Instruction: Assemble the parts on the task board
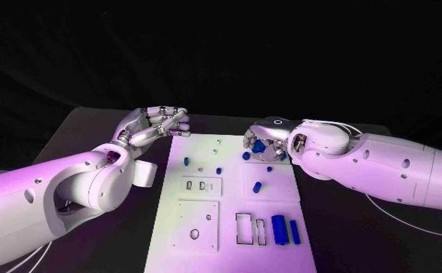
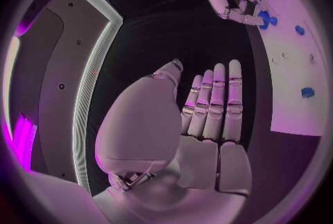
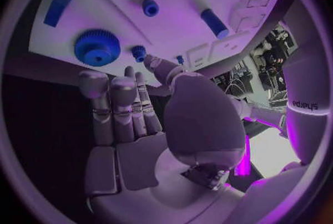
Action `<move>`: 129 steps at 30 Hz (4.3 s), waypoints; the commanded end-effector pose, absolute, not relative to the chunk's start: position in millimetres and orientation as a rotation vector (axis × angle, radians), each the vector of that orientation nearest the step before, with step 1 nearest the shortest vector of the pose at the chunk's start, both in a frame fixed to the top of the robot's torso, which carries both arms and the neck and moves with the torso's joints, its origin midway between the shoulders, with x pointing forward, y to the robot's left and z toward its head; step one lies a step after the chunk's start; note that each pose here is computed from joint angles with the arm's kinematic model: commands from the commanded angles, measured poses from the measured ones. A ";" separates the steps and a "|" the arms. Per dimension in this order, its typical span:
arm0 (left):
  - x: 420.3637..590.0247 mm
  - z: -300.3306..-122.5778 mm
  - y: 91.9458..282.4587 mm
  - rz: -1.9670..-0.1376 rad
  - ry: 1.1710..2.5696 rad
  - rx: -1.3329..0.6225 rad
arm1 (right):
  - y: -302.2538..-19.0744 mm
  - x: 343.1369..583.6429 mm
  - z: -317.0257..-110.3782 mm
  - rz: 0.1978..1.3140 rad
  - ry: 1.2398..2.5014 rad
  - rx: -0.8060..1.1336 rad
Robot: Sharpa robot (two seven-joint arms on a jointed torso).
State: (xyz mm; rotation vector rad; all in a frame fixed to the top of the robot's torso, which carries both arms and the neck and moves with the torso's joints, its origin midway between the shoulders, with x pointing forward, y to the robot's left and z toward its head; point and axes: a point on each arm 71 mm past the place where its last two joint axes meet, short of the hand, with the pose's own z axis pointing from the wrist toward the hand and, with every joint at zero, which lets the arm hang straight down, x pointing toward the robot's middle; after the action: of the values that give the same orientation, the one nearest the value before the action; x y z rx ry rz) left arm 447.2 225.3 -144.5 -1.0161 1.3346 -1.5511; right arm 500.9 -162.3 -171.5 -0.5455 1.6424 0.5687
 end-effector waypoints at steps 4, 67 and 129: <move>445.9 -140.1 222.7 -1.587 1.342 -1.002 | -159.1 501.7 -174.7 0.520 1.647 -0.584; 448.4 -133.8 223.9 -1.596 1.363 -1.001 | -103.8 524.1 -156.2 0.568 1.405 -0.465; 451.6 -125.9 227.5 -1.594 1.349 -0.987 | -105.2 523.4 -167.5 0.583 1.466 -0.466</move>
State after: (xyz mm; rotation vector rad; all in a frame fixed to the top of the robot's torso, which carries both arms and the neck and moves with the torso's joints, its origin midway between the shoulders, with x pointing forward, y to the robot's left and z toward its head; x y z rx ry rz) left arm 451.7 228.8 -127.8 -0.9947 1.3475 -1.5722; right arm 524.9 -103.2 -168.1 -0.4631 1.4746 0.5813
